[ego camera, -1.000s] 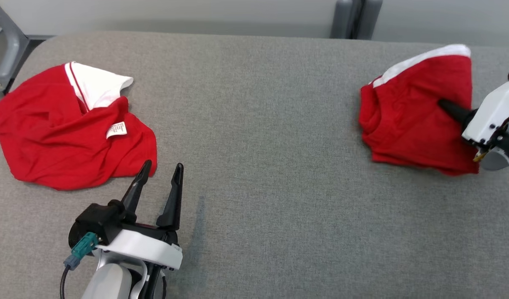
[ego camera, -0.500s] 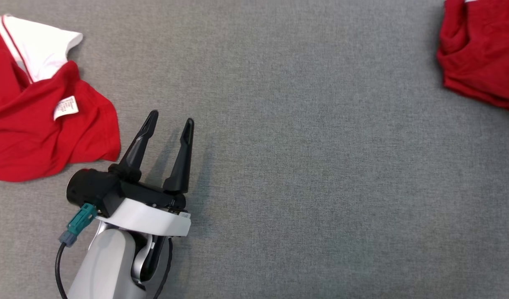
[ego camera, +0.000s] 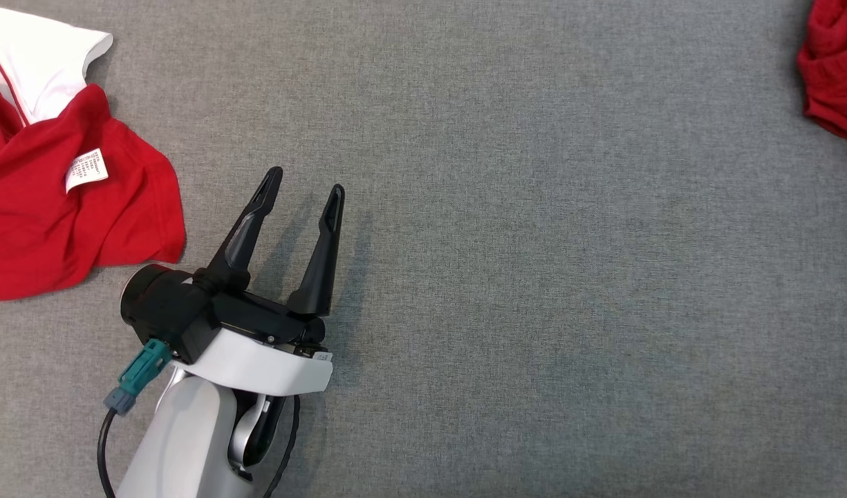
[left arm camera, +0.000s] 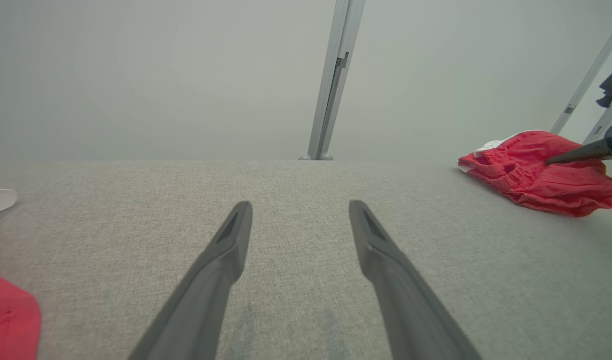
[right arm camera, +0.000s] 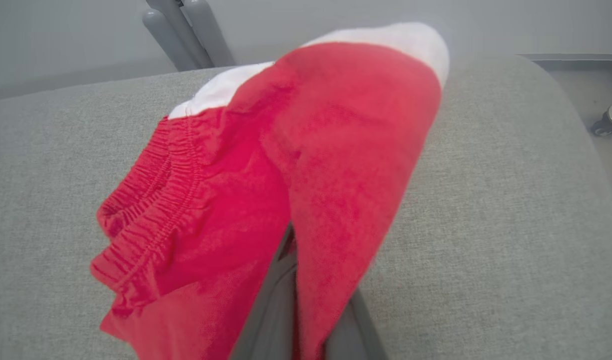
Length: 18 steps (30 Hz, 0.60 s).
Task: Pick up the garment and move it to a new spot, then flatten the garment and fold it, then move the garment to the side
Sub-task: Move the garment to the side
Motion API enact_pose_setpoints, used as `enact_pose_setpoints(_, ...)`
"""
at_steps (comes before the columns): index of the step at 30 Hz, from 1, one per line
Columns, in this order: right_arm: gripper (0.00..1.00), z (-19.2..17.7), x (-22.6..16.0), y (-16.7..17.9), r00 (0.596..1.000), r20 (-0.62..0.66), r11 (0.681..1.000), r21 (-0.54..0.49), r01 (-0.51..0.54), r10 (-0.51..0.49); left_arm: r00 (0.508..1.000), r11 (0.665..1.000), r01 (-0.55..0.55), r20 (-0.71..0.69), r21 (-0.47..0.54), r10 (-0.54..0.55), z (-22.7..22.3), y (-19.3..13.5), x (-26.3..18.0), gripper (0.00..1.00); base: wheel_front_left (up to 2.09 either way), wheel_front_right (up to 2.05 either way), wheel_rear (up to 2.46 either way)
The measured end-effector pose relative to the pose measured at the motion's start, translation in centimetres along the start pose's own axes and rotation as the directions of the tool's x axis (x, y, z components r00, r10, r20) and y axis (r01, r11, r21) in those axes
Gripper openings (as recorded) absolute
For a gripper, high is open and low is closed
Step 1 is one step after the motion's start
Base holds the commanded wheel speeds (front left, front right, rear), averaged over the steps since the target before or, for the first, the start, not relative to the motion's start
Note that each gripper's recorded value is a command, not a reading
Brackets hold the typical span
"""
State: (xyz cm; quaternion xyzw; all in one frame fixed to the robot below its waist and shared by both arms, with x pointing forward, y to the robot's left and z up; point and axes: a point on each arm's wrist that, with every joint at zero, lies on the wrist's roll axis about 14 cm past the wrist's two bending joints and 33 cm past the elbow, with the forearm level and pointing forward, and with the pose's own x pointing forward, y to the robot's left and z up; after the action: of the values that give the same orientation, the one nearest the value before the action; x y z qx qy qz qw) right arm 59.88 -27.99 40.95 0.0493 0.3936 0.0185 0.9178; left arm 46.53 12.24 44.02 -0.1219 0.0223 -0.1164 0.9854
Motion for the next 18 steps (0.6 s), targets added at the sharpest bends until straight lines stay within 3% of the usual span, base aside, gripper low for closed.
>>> enact_pose_setpoints(7,0.0,0.5,0.6,-0.7,0.998,0.027,0.997,-0.058,0.05,-0.048,1.0,1.0,-0.006,-0.001,0.005,0.006,0.0,0.3,0.0,1.0,0.0,0.0,0.0)
enact_pose_setpoints(8,0.05,0.5,0.6,-0.8,0.998,0.032,0.995,-0.08,0.065,-0.063,1.0,1.0,-0.009,0.003,0.005,0.009,0.2,0.4,-0.1,1.0,0.0,0.0,0.0)
enact_pose_setpoints(10,0.24,0.7,0.4,-1.3,0.995,0.042,0.991,-0.101,0.09,-0.086,1.0,1.0,-0.01,0.007,0.007,0.01,0.5,0.4,-0.1,1.0,0.0,0.0,0.0)
enact_pose_setpoints(11,0.47,1.0,0.2,-1.4,0.994,0.049,0.989,-0.105,0.099,-0.094,1.0,1.0,-0.01,0.008,0.008,0.01,0.5,0.4,-0.2,1.0,0.0,0.0,0.0)
enact_pose_setpoints(12,1.0,1.2,0.1,-1.6,0.993,0.054,0.989,-0.105,0.107,-0.101,1.0,1.0,-0.01,0.01,0.008,0.01,0.7,0.3,-0.2,1.0,0.0,0.0,0.0)
enact_pose_setpoints(18,1.0,1.8,-0.5,-1.8,0.987,0.094,0.983,-0.117,0.14,-0.13,1.0,1.0,-0.004,0.026,0.01,0.004,1.4,0.0,-0.4,1.0,0.0,0.0,0.0)
